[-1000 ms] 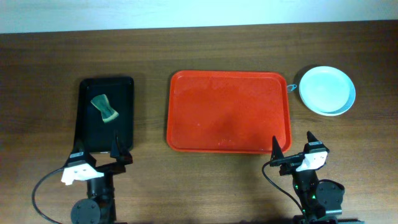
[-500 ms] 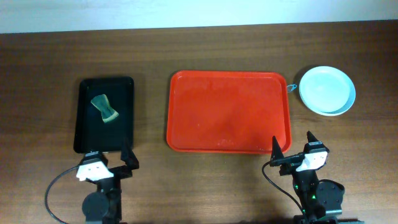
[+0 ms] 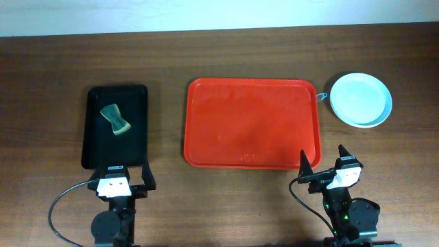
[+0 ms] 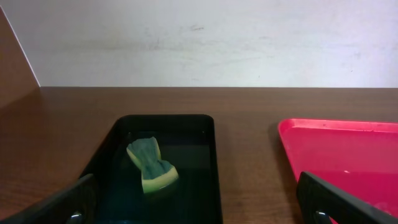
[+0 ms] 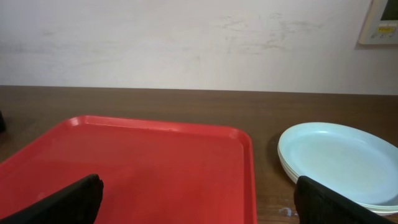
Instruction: Clean dirty plates on tray and stack at the side
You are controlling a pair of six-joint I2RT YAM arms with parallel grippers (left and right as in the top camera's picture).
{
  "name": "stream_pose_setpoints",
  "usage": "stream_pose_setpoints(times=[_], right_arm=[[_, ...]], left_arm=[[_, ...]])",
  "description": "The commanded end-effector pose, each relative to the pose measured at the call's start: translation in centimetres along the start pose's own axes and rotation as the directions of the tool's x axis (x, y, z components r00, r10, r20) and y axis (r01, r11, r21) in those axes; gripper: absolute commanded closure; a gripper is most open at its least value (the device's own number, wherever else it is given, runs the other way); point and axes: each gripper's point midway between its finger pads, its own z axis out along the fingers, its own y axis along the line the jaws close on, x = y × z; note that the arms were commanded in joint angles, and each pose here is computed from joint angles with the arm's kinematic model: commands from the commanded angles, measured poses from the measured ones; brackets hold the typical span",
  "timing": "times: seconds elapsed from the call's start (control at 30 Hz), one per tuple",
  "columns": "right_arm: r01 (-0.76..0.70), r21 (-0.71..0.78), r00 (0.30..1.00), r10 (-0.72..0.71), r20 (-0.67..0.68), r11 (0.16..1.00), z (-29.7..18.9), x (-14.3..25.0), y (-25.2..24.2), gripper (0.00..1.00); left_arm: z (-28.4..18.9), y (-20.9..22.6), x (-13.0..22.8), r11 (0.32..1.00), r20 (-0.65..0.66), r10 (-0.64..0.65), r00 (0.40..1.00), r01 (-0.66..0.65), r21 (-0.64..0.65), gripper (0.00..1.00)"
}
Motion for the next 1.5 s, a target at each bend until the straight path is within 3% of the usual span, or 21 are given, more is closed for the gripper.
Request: stream_pose_setpoints(times=[0.0, 0.17, 0.3, 0.53, 1.47], right_arm=[[-0.007, 0.002, 1.000, 0.007, -0.004, 1.000, 0.02, 0.30, 0.01, 0.01], [-0.007, 0.002, 1.000, 0.007, -0.004, 1.000, 0.02, 0.30, 0.01, 0.02], [-0.007, 0.002, 1.000, 0.007, -0.004, 1.000, 0.02, 0.30, 0.01, 0.02], [-0.007, 0.002, 1.000, 0.007, -0.004, 1.000, 0.02, 0.30, 0.01, 0.02], [-0.007, 0.002, 1.000, 0.007, -0.004, 1.000, 0.02, 0.30, 0.01, 0.02]], left_arm=[[0.00, -0.05, 0.16, 1.000, -0.002, 0.021, 1.000, -0.021, 0.006, 0.01], [0.00, -0.03, 0.15, 1.000, -0.001, 0.019, 1.000, -0.019, 0.004, 0.01], [0.00, 0.08, 0.14, 0.998, -0.001, -0.060, 0.998, 0.060, -0.002, 0.01], [0.00, 0.08, 0.15, 1.000, -0.001, -0.011, 1.000, 0.011, -0.002, 0.01], [0.00, 0.03, 0.10, 1.000, 0.001, -0.011, 1.000, 0.011, 0.001, 0.01]])
